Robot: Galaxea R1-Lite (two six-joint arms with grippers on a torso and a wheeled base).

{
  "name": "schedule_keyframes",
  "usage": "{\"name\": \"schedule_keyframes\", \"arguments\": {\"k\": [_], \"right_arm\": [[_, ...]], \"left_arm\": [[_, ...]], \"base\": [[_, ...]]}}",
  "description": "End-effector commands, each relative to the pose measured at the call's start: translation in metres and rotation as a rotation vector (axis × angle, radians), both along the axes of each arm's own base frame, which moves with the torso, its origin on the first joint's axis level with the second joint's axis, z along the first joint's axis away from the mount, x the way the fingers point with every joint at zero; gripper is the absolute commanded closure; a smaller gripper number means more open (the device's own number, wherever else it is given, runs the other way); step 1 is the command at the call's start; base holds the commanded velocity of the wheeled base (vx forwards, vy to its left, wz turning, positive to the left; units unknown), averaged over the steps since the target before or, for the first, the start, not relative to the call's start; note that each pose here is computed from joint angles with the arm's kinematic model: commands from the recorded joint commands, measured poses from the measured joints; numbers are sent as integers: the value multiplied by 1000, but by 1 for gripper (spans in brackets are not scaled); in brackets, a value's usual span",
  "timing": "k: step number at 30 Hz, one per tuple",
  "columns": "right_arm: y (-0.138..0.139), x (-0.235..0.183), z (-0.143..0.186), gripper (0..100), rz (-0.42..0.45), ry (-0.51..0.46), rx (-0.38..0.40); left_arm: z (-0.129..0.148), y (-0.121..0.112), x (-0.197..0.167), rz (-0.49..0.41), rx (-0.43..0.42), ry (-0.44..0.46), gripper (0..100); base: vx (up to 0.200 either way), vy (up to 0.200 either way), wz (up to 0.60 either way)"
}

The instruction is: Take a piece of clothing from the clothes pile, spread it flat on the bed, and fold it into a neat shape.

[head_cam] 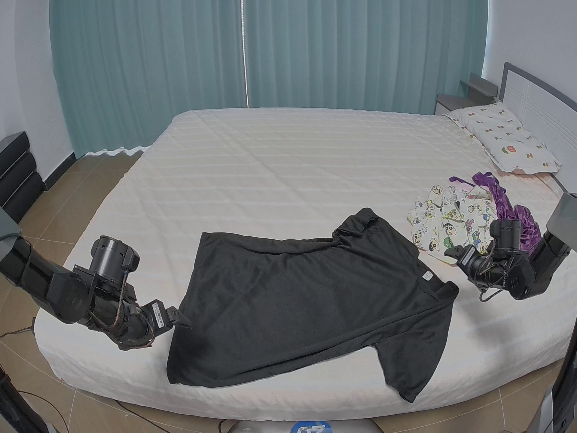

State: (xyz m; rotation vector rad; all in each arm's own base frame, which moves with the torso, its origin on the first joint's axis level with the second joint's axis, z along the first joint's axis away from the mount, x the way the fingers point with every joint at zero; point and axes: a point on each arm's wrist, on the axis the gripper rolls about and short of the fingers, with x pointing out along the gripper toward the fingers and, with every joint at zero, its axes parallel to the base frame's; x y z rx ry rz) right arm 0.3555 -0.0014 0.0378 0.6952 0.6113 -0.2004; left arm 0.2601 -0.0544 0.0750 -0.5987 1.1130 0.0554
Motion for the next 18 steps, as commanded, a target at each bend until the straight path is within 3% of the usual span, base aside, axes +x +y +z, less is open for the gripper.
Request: {"name": "schedule_keyframes", "arguments": {"k": [1, 4, 7, 11, 15, 18], "right_arm": [[38, -15, 35, 0, 131, 11, -7], [48, -35, 31, 0, 167, 99, -2], [47, -66, 5, 0, 188, 219, -15], [52, -89, -16, 0, 242, 259, 4], [63, -102, -33, 0, 308, 291, -24], [65, -110, -45, 0, 354, 333, -56]], "left_arm": [[-2, -3, 5, 18, -58, -2, 0], [-4, -3, 4, 21, -58, 5, 0], [-7, -3, -2, 42, -70, 32, 0], [-17, -6, -10, 30, -79, 84, 0], [-21, -6, -9, 36, -96, 70, 0], [-28, -8, -2, 63, -119, 57, 0]], "base": [[0, 0, 0], [0, 0, 0], [-200, 0, 0], [-200, 0, 0], [-200, 0, 0], [0, 0, 0]]}}
